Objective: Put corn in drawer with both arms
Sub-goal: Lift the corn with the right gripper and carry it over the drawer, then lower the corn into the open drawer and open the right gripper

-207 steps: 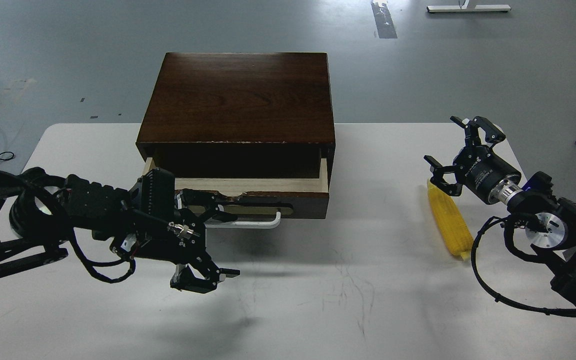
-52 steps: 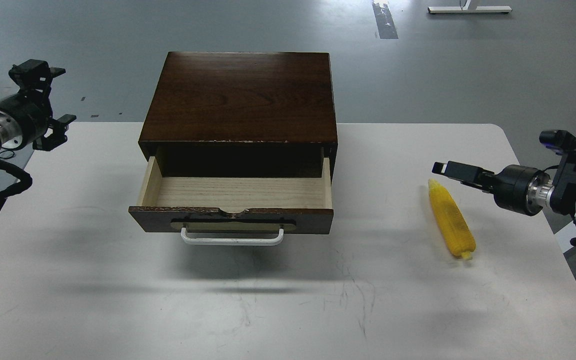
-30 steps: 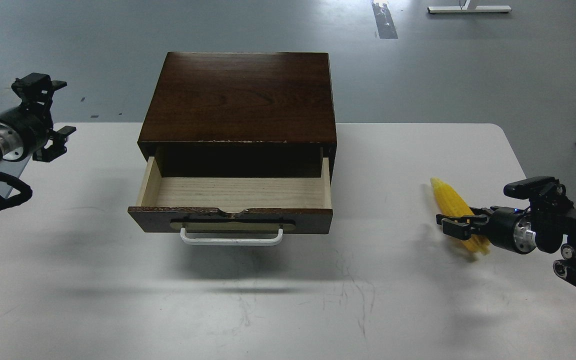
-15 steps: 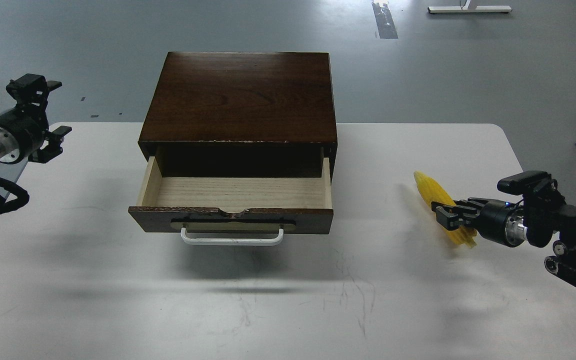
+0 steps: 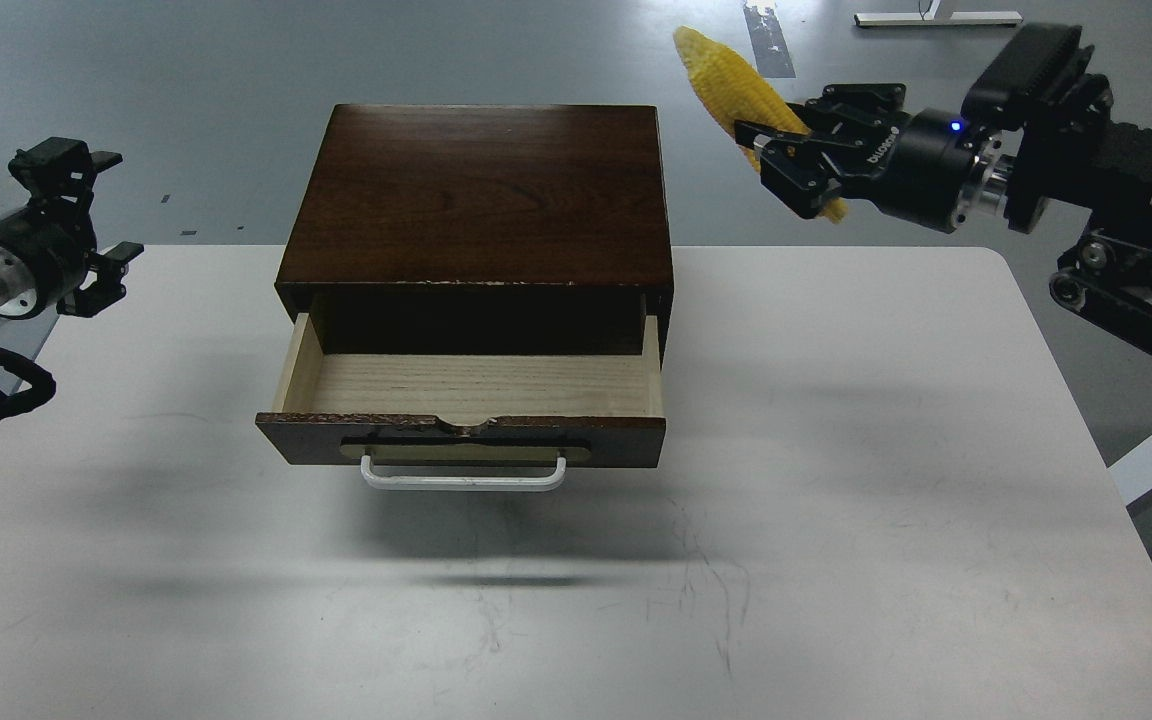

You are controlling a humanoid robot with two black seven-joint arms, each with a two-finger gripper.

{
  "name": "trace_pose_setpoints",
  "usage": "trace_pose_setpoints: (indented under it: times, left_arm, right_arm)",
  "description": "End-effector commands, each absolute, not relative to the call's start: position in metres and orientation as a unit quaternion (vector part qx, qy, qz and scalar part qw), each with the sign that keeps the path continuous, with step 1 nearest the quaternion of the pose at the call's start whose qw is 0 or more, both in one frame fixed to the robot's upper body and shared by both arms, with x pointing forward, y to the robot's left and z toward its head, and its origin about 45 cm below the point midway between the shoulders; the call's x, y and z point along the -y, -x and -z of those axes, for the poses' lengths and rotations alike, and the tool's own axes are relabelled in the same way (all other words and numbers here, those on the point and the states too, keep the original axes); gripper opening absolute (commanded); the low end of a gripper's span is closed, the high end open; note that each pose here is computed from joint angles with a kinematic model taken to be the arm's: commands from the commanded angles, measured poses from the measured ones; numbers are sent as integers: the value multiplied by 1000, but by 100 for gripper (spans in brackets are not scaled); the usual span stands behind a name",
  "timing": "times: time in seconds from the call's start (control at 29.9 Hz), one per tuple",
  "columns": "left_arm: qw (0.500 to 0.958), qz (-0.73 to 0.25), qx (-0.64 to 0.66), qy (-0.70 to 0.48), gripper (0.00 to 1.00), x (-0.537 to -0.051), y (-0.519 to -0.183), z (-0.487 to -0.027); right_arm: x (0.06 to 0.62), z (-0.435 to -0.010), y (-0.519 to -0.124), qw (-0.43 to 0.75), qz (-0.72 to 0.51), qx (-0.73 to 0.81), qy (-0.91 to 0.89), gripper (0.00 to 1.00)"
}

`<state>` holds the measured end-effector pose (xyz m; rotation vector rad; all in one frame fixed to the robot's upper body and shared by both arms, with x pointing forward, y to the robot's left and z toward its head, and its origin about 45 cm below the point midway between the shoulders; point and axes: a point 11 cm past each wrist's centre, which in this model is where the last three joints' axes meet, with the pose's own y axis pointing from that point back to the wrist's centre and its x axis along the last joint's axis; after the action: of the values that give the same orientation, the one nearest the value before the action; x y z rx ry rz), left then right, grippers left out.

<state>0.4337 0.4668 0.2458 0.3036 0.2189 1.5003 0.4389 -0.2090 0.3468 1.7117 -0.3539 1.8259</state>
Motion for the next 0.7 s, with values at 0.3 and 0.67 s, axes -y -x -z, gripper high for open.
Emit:
trace_pose_setpoints:
  times: [0.3, 0.67]
  left_arm:
    - [711, -684, -90, -135, 99, -476, -432, -255]
    - [705, -690, -85, -137, 98, -486, -428, -260]
  right_arm:
    - [50, -328, -391, 179, -750, -50, -635, 21]
    - [48, -288, -385, 194, -729, -78, -652, 58]
